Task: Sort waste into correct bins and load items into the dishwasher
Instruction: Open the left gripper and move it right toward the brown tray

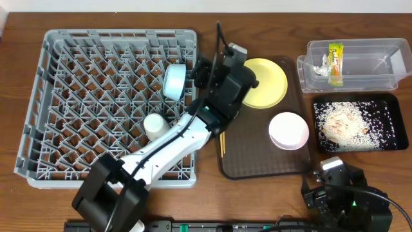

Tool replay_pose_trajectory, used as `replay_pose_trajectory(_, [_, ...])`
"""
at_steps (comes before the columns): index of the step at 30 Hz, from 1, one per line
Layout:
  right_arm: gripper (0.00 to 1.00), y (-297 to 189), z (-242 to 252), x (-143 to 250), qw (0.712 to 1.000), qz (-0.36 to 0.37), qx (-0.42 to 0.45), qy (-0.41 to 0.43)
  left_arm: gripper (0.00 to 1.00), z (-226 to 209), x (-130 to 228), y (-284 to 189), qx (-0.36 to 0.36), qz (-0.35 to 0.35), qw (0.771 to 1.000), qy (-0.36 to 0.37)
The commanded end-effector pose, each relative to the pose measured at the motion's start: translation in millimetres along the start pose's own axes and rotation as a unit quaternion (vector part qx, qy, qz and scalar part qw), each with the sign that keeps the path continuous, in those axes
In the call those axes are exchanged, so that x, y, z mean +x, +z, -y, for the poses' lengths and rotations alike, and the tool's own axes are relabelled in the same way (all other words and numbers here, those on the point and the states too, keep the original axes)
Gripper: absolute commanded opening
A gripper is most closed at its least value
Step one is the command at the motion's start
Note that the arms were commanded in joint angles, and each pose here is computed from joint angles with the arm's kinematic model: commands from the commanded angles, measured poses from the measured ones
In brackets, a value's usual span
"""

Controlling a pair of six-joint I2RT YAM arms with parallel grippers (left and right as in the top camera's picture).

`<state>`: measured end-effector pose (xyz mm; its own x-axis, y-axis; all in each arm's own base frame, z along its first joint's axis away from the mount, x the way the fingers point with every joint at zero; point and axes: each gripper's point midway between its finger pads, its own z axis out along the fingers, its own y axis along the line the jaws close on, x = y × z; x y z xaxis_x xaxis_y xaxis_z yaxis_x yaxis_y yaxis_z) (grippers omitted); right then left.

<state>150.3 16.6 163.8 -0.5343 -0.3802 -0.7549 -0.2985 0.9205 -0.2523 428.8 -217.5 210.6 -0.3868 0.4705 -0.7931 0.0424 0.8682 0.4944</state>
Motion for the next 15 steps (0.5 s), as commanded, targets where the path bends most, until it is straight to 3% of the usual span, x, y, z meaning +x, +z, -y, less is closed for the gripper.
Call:
replay_pose_trajectory(1, [0.99, 0, -1, 1, 1.0, -0.001, -0.002, -0.002, 0.71, 15, -5, 2, 0.076, -0.003, 0.995, -0.071])
replay_pose_trajectory(10, [0.99, 0, -1, 1, 1.0, -0.001, -0.002, -0.002, 0.71, 63, 3, -20, 0.258, -0.035, 0.962, -0.077])
replay_pose_trajectory(15, [0.99, 0, -1, 1, 1.0, -0.001, -0.002, -0.002, 0.71, 77, 9, -29, 0.352, -0.061, 0.928, -0.1])
